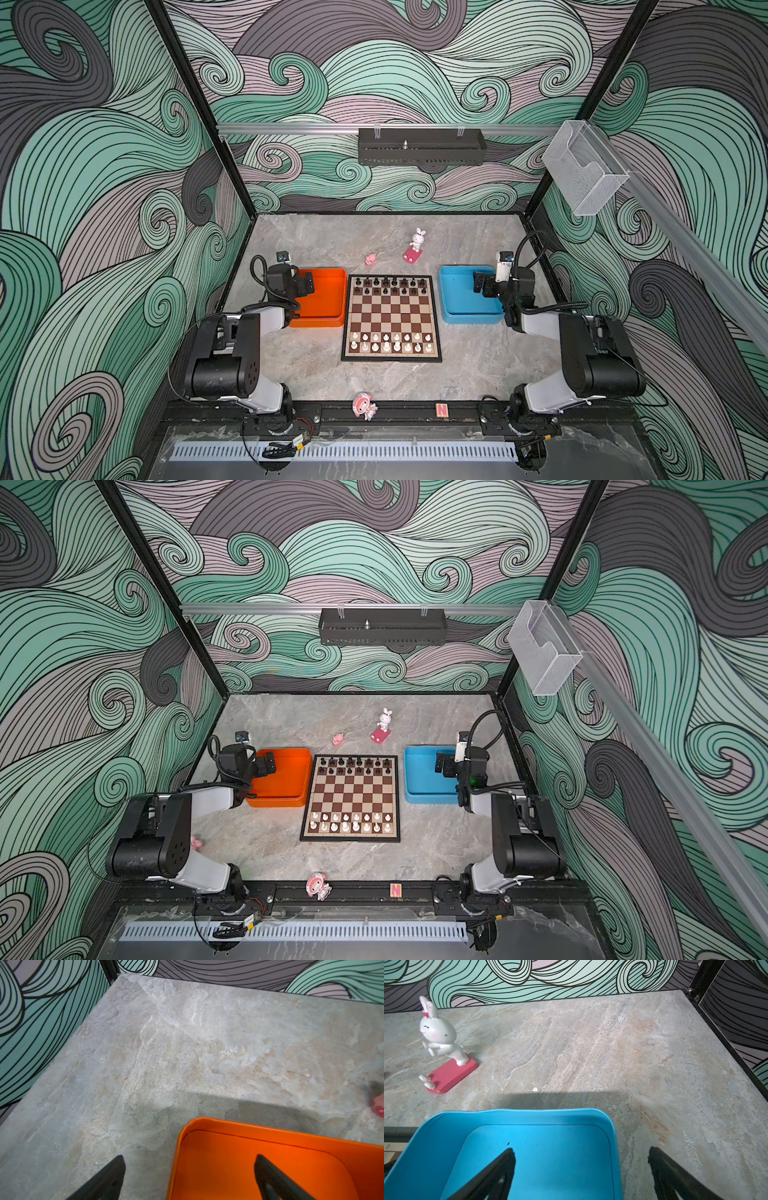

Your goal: Set up the chess pieces on the board

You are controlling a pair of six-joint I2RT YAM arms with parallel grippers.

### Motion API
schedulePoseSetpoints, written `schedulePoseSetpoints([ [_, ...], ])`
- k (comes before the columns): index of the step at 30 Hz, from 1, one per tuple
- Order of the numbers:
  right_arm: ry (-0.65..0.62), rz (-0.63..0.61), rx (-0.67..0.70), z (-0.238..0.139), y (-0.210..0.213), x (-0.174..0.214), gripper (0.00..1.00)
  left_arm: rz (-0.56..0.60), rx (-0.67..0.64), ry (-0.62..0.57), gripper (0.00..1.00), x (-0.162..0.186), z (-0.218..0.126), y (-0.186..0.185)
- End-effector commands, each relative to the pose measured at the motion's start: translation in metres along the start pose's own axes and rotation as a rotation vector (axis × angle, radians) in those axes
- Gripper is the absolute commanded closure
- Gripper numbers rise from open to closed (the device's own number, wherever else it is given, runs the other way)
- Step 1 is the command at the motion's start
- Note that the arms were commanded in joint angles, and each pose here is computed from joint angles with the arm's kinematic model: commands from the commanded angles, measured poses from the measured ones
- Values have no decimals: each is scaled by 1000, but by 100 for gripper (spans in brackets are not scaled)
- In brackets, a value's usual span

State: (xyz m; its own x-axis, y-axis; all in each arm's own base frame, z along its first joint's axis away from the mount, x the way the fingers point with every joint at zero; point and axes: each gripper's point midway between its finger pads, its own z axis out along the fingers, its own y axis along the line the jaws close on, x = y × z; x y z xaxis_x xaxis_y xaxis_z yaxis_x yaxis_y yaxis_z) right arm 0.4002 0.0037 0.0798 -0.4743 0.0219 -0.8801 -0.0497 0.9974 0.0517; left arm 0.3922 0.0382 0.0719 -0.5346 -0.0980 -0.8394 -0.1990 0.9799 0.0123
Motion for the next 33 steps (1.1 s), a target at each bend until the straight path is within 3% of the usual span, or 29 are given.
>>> schedulePoseSetpoints([
  [1, -88, -18, -14, -7, 3, -18, 0, -30, -120, -114, 1, -18, -7, 18],
  [10, -120, -50, -1, -7, 5, -10, 0, -48, -149, -126, 1, -15, -6, 23],
  [17, -119, -67, -35, -6, 12, -8, 0, -15, -79, -114, 1, -15, -2, 12],
  [19, -124, -72, -46, -6, 14, -10, 0, 22, 10, -102, 1, -14, 1, -2],
  [33, -146, -120, -148, -12, 31, -8, 0, 17, 13, -98, 1, -13, 1, -1],
])
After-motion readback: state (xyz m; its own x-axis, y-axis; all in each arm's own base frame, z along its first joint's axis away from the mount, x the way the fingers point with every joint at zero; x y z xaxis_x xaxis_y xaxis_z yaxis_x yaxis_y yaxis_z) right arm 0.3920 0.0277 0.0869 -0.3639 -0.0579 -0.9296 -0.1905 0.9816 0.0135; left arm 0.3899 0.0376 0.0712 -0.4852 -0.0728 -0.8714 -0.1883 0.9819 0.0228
